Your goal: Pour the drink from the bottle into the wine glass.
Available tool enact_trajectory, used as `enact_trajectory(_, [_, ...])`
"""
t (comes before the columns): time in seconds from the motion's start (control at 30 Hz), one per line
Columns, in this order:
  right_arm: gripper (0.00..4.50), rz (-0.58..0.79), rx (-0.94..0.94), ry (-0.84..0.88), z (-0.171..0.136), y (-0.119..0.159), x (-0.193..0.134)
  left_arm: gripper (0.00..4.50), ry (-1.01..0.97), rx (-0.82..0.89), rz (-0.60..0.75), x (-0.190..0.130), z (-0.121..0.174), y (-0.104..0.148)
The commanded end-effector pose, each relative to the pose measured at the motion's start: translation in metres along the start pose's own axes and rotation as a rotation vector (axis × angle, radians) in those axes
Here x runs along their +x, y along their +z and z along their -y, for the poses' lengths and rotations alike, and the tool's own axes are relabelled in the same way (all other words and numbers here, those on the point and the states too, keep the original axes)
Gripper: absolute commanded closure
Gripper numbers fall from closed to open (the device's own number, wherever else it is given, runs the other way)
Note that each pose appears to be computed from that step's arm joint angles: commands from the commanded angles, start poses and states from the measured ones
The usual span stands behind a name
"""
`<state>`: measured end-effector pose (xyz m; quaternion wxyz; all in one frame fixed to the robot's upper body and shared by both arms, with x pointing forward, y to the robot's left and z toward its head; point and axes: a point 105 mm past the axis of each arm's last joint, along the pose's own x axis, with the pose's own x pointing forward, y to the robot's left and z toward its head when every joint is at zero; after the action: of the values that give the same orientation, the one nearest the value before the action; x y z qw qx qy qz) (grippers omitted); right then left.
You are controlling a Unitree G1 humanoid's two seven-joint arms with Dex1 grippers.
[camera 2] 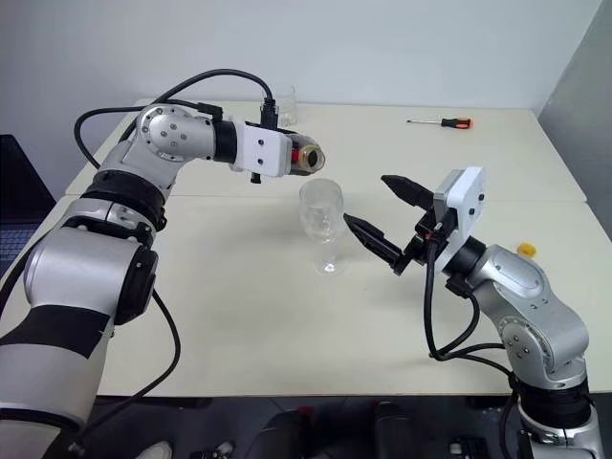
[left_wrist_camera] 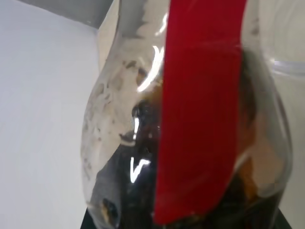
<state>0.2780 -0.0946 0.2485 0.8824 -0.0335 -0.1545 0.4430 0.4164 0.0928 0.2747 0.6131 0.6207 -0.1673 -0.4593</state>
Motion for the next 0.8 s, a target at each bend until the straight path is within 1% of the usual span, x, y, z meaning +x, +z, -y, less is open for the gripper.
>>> enact_trajectory(0.03, [0.00, 0.030, -0.032, 0.010, -0.0037, 0.0104, 0.0029, 3.19, 0.067, 0.099, -0.002, -0.0098, -0.0259, 0.0101])
enact_trajectory(0.8, [0.00, 0.026, -0.032, 0.012, -0.0027, 0.0121, 0.0051, 3.19, 0.047, 0.314, -0.069, -0.0114, -0.0293, 0.0109])
